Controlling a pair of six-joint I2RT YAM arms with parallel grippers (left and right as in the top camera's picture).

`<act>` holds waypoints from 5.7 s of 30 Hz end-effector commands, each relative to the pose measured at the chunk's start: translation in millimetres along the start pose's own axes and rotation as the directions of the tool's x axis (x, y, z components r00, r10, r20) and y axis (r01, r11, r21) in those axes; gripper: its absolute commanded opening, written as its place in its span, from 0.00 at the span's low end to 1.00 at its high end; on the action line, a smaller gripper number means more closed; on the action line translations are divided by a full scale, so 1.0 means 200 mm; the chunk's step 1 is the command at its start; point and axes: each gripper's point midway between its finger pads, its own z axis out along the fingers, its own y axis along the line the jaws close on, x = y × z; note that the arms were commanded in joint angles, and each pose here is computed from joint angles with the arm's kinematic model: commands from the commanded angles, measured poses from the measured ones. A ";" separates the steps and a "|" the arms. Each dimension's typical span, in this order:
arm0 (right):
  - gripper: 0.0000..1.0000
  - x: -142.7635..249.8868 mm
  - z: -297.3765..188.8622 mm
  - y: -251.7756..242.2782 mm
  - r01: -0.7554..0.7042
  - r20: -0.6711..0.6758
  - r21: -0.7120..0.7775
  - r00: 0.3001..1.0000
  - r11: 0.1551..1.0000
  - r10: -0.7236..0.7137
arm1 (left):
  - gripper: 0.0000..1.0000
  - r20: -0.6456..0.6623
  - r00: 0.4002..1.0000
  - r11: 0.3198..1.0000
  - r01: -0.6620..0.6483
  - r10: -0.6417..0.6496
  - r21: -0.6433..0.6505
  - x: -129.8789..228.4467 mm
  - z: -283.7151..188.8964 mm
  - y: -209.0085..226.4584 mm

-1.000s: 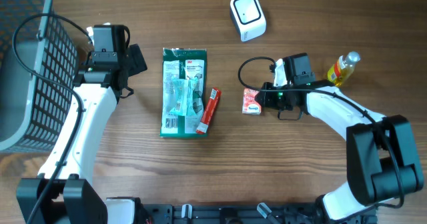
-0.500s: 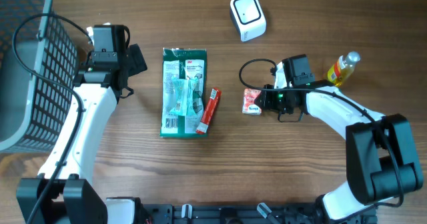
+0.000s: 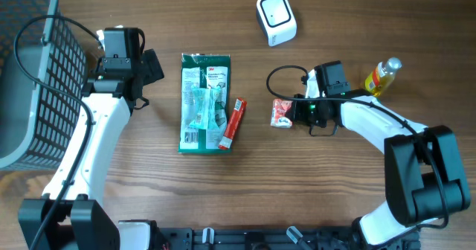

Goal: Scan the item barcode
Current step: 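Raise the snack pack up to the white scanner with right gripper, then carry the snack pack right, set it by the jar, open gripper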

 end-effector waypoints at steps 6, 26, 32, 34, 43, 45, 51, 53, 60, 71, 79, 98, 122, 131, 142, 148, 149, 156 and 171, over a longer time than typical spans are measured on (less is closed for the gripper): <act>0.04 -0.06 -0.10 0.06 0.075 0.009 -0.040 0.997 0.996 -0.075 | 1.00 0.016 1.000 1.000 0.000 0.000 -0.008 -0.03 -0.01 0.01; 0.04 -0.63 -1.31 0.57 0.472 0.253 0.336 0.788 0.815 -0.561 | 1.00 0.016 1.000 1.000 0.000 0.000 -0.008 -0.03 -0.01 0.01; 0.04 -0.74 -1.21 0.56 0.583 0.180 0.429 0.693 0.690 -0.698 | 1.00 0.016 1.000 1.000 0.000 0.000 -0.008 -0.03 -0.01 0.01; 0.04 -0.81 -1.17 0.55 0.567 0.178 0.486 0.681 0.665 -0.711 | 1.00 0.016 1.000 1.000 0.000 0.000 -0.008 -0.03 -0.01 0.01; 0.04 -1.09 -0.82 0.58 0.641 -0.016 0.684 0.490 0.348 -0.872 | 1.00 0.016 1.000 1.000 0.000 0.000 -0.008 -0.03 -0.01 0.01; 0.04 -1.13 -0.74 0.59 0.636 -0.027 0.701 0.475 0.322 -0.880 | 1.00 0.016 1.000 1.000 0.000 0.000 -0.008 -0.03 -0.01 0.01; 0.04 -1.25 -0.53 0.53 0.590 -0.072 0.764 0.480 0.261 -0.874 | 1.00 0.016 1.000 1.000 0.000 0.000 -0.008 -0.03 -0.01 0.01; 0.04 -1.29 -0.47 0.49 0.563 -0.081 0.789 0.491 0.245 -0.868 | 1.00 0.016 1.000 1.000 0.000 0.000 -0.008 -0.03 -0.01 0.01; 0.04 -1.39 -0.38 0.45 0.505 -0.098 0.844 0.474 0.179 -0.875 | 1.00 0.016 1.000 1.000 0.000 0.000 -0.008 -0.03 -0.01 0.01; 0.04 -1.42 -0.21 0.46 0.572 -0.133 0.810 0.397 0.131 -0.908 | 1.00 0.016 1.000 1.000 0.000 0.000 -0.008 -0.03 -0.01 0.01; 0.04 -1.39 -0.12 0.44 0.606 -0.179 0.790 0.370 0.092 -0.912 | 1.00 0.016 1.000 1.000 0.000 0.000 -0.008 -0.03 -0.01 0.01; 0.04 -1.05 -1.03 0.68 0.405 0.320 0.619 0.653 0.673 -0.687 | 1.00 0.016 1.000 1.000 0.000 0.000 -0.008 -0.03 -0.01 0.01; 0.22 -0.19 -0.38 -0.20 0.246 -0.173 0.549 0.969 0.799 -0.179 | 1.00 0.016 1.000 1.000 0.000 0.000 -0.008 -0.03 -0.01 0.01; 0.47 -0.15 -0.15 -0.12 0.238 -0.125 0.361 0.971 0.902 -0.206 | 1.00 0.016 1.000 1.000 0.000 0.000 -0.008 -0.03 -0.01 0.01; 0.50 -0.19 -0.13 -0.04 0.268 -0.093 0.285 0.963 0.920 -0.251 | 1.00 0.016 1.000 1.000 0.000 0.000 -0.008 -0.03 -0.01 0.01; 0.50 -0.11 -0.09 0.19 0.294 -0.129 0.033 0.949 0.955 -0.288 | 1.00 0.016 1.000 1.000 0.000 0.000 -0.008 -0.03 -0.01 0.01; 0.50 -0.10 -0.09 0.20 0.295 -0.133 0.033 0.948 0.955 -0.289 | 1.00 0.016 1.000 1.000 0.000 0.000 -0.008 -0.03 -0.01 0.01; 0.50 -0.06 -0.05 0.26 0.304 -0.136 0.043 0.946 0.952 -0.296 | 1.00 0.016 1.000 1.000 0.000 0.000 -0.008 -0.03 -0.01 0.01; 0.50 -0.06 0.01 0.25 0.289 -0.096 0.152 0.956 0.945 -0.277 | 1.00 0.016 1.000 1.000 0.000 0.000 -0.008 -0.03 -0.01 0.01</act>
